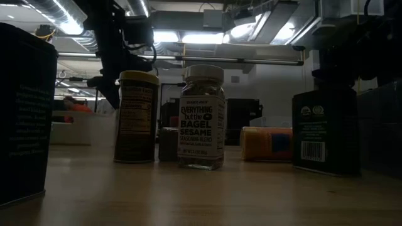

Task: Sort spices by type
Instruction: Put the left black seasoning bottle into the left transparent bin

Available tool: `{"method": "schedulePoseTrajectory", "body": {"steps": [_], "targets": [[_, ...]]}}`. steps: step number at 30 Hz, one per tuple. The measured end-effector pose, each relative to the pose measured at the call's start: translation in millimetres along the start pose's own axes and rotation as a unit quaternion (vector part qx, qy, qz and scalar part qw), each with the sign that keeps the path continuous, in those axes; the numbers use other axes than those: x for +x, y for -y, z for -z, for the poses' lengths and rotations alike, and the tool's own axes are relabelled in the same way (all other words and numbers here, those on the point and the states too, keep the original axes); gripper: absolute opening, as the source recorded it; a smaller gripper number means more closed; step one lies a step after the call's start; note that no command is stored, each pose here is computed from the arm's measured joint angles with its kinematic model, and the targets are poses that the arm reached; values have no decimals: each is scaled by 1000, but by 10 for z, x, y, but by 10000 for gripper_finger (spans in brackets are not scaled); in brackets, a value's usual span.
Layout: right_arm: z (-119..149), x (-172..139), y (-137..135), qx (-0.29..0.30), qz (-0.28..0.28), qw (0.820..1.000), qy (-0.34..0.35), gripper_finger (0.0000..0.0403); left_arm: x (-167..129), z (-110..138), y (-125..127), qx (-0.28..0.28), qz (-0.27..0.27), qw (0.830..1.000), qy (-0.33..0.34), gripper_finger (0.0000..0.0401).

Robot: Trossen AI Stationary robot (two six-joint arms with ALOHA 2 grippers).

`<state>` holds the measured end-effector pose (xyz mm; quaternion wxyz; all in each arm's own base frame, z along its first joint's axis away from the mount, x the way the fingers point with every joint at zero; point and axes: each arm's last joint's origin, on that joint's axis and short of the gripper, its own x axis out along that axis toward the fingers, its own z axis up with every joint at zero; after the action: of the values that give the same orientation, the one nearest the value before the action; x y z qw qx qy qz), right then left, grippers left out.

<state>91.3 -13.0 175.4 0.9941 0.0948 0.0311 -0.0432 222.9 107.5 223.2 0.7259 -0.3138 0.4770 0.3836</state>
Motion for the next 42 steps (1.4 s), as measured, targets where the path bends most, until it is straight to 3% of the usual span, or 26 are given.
{"method": "schedulePoseTrajectory", "body": {"steps": [22,42], "targets": [[0,0,0,0,0,1000,0,260,-15,-47,-68,-1,-2,1000,7,237],[-1,0,0,0,0,1000,0,260,-28,-167,1,-3,47,997,61,237]]}}
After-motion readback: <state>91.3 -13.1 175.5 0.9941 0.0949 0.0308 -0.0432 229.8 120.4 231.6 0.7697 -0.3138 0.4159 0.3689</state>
